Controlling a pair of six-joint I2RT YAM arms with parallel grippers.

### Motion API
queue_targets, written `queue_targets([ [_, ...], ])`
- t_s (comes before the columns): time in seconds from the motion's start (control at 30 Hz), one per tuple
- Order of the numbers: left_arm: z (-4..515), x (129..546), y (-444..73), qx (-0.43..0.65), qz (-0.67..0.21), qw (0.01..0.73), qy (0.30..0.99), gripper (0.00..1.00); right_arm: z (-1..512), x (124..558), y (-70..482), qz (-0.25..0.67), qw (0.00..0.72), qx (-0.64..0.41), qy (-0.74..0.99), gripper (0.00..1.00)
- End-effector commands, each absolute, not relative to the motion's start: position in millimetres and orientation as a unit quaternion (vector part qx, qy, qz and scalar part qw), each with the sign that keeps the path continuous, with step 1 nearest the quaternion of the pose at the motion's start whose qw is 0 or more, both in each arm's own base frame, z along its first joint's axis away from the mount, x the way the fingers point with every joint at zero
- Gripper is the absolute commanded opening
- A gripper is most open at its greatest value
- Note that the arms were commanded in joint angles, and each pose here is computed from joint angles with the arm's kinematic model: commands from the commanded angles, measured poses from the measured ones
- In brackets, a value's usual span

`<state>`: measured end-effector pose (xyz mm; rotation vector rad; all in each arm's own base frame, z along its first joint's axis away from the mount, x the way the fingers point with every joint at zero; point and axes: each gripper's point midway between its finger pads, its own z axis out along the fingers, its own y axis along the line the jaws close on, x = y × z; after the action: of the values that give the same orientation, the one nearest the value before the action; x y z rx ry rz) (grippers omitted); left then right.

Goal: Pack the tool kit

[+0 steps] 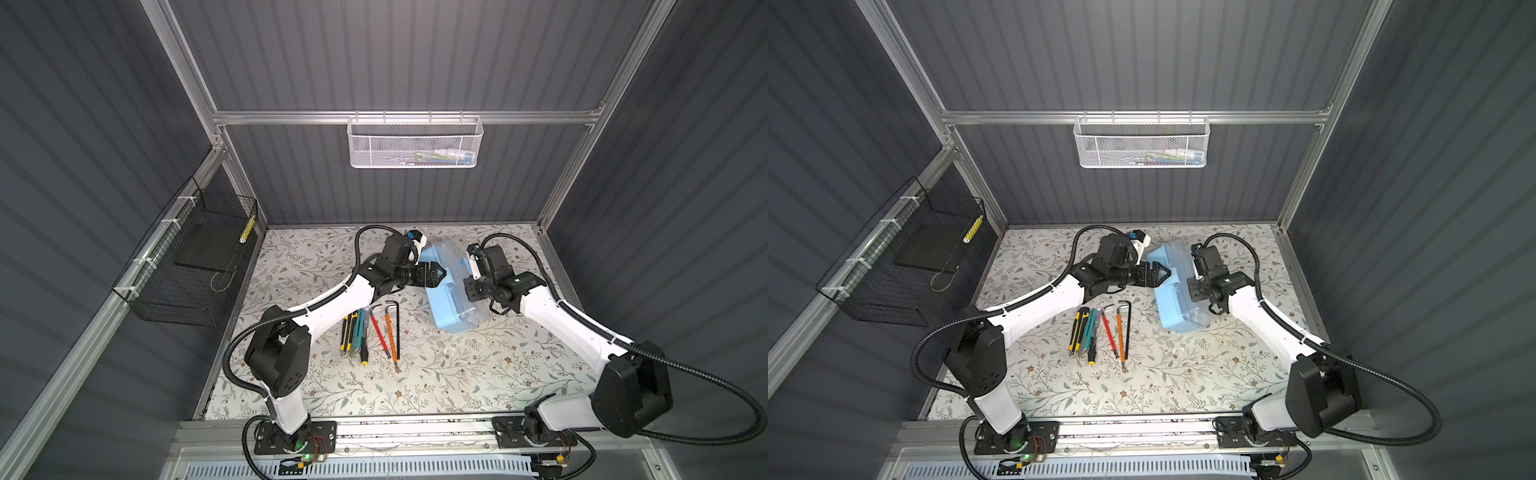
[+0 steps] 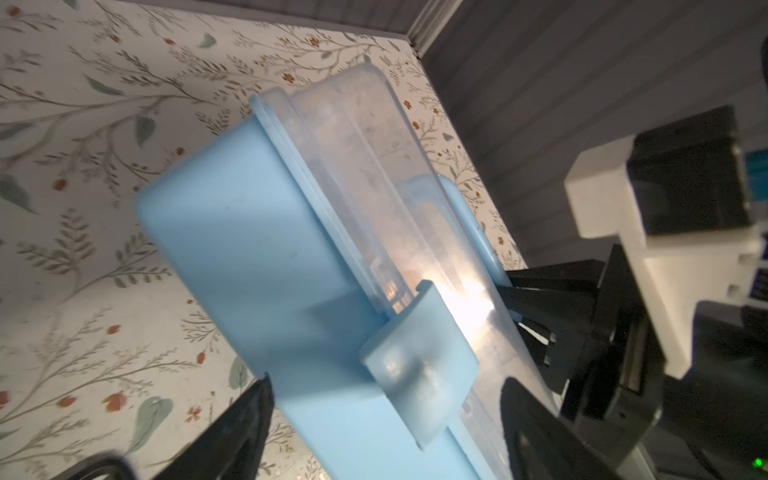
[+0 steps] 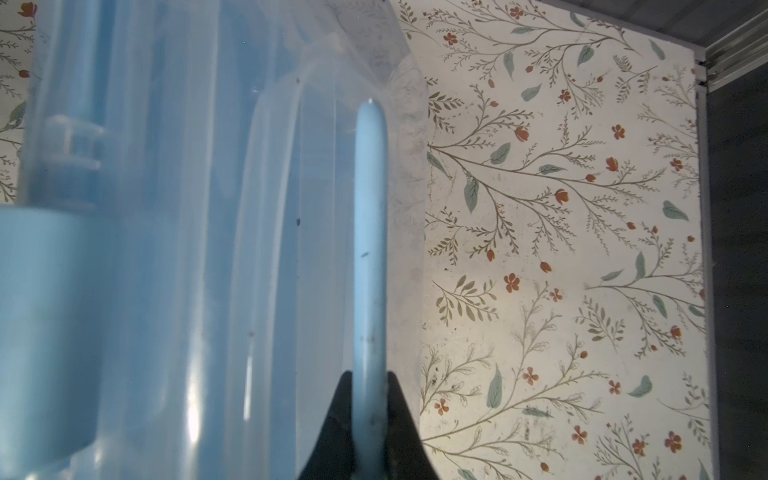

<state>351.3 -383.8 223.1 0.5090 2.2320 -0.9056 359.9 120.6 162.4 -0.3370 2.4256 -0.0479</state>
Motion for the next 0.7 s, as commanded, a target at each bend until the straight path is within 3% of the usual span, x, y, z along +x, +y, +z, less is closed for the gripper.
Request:
queue_targets([
  [0.0,238.2,341.0,-364.9,0.257,-0.25,0.383,0.851,0.99,157.0,354.5,111.5,-0.044,0.331,-0.139,0.932,0.0],
  [0.13,234.5,322.2,-387.9,0.322,-0.232,0.405,0.824,1.0,158.0,356.1,111.8,-0.043,0.331,-0.138,0.932,0.0],
  [0.23,217.4,314.3,-400.3,0.368,-0.168,0.415,0.815,1.0,157.0,355.7,112.6,-0.042,0.331,-0.139,0.932,0.0],
  [0.67,192.6,343.0,-395.9,0.364,-0.07,0.43,0.823,1.0,164.0,350.6,110.4,-0.039,0.342,-0.14,0.928,0.0],
])
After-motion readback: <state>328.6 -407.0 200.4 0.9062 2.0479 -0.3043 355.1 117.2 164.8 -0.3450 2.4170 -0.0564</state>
